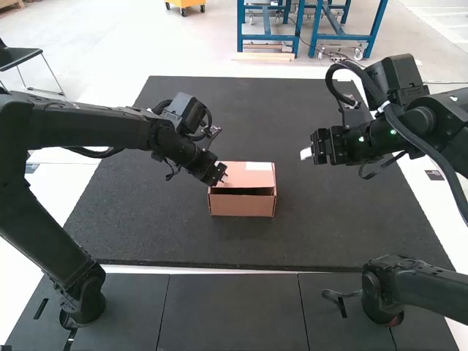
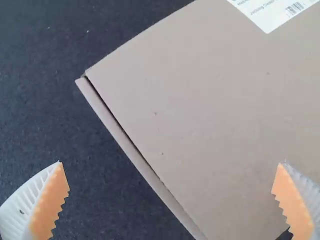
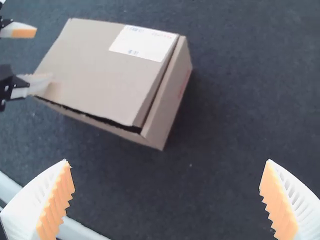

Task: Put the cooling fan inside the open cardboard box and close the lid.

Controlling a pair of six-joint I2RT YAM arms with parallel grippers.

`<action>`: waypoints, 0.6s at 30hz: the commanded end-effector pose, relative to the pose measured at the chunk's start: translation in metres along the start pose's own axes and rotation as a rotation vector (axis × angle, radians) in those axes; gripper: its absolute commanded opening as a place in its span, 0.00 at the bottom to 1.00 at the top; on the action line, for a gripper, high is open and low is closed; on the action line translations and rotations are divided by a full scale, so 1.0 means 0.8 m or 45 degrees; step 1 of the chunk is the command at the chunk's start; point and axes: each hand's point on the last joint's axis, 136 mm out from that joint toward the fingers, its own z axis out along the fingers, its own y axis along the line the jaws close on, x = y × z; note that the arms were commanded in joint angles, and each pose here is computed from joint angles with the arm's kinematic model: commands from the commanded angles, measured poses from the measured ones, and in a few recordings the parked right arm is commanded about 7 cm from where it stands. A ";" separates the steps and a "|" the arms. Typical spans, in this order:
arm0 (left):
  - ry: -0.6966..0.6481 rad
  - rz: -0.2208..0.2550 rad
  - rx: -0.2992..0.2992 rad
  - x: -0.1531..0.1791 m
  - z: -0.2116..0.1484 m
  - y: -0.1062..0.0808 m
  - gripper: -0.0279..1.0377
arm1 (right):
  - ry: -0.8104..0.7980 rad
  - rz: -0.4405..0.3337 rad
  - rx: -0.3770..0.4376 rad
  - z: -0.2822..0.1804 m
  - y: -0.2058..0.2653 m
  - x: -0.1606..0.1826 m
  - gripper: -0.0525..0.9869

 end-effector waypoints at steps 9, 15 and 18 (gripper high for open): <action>0.029 -0.002 0.020 0.034 0.015 -0.007 0.93 | -0.029 0.018 -0.007 -0.006 0.000 -0.006 0.87; 0.045 -0.002 0.020 0.041 0.017 -0.007 0.93 | -0.032 0.018 -0.007 -0.007 0.000 -0.007 0.87; 0.029 -0.007 0.015 0.031 0.004 -0.005 0.93 | -0.034 0.018 -0.007 -0.008 0.000 -0.007 0.87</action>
